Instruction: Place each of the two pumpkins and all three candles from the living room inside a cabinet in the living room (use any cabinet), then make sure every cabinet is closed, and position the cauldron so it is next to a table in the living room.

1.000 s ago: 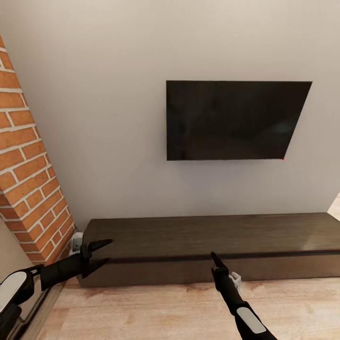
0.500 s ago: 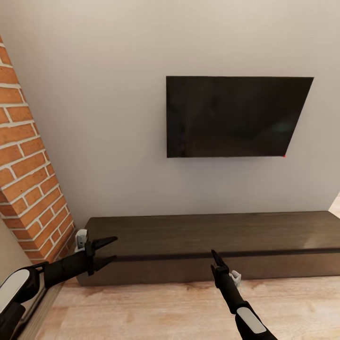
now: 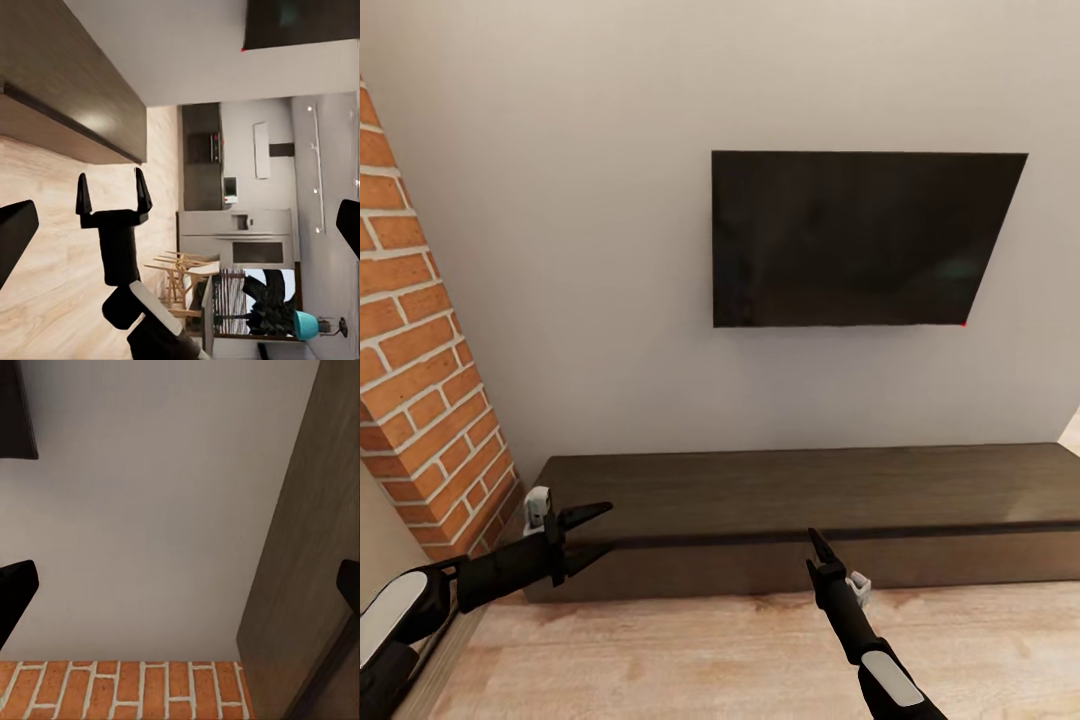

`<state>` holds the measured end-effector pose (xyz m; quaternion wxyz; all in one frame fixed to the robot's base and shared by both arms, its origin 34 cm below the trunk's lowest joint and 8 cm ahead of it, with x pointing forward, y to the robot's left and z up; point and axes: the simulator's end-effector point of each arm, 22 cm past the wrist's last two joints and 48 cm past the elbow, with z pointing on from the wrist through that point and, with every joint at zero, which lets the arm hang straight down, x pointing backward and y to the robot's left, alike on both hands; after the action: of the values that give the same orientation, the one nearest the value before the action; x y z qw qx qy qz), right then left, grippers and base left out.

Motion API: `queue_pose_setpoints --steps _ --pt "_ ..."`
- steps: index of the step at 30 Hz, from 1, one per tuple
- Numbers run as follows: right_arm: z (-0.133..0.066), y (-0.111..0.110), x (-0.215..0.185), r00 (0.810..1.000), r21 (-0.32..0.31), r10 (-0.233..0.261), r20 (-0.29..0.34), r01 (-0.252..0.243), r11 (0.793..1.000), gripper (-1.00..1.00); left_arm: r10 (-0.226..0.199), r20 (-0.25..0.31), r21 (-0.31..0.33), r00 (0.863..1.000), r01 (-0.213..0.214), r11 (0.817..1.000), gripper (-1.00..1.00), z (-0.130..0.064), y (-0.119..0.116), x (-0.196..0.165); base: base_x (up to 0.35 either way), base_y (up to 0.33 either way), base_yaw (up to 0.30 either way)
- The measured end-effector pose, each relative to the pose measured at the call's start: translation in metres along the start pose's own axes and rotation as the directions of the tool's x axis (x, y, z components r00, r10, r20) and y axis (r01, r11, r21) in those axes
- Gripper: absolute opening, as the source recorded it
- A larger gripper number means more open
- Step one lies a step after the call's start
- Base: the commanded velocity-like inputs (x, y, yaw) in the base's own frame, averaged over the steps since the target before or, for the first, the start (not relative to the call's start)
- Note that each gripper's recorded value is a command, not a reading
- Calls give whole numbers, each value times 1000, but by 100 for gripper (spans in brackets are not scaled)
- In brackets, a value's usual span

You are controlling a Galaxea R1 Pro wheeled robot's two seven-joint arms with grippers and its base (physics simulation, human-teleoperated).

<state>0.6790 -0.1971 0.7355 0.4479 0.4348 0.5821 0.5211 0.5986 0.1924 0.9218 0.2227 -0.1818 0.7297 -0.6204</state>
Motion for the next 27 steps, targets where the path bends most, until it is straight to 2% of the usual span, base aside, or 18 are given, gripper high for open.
queue_pose_setpoints --steps 6,15,21,27 --pt "0 -7 1 1000 -16 0 0 0 1000 100 -17 -14 16 1000 18 1000 100 4 8 6 0 0 0" --pt "0 -23 2 1000 -16 0 0 0 1000 100 -15 -23 23 1000 15 1000 100 7 21 12 0 0 0" --pt "0 -33 3 1000 -15 0 0 0 1000 100 3 -90 125 996 8 992 100 15 4 36 0 0 0" --pt "-1 -44 4 1000 -17 0 0 0 1000 100 16 -128 145 992 3 989 100 14 9 48 0 0 0"
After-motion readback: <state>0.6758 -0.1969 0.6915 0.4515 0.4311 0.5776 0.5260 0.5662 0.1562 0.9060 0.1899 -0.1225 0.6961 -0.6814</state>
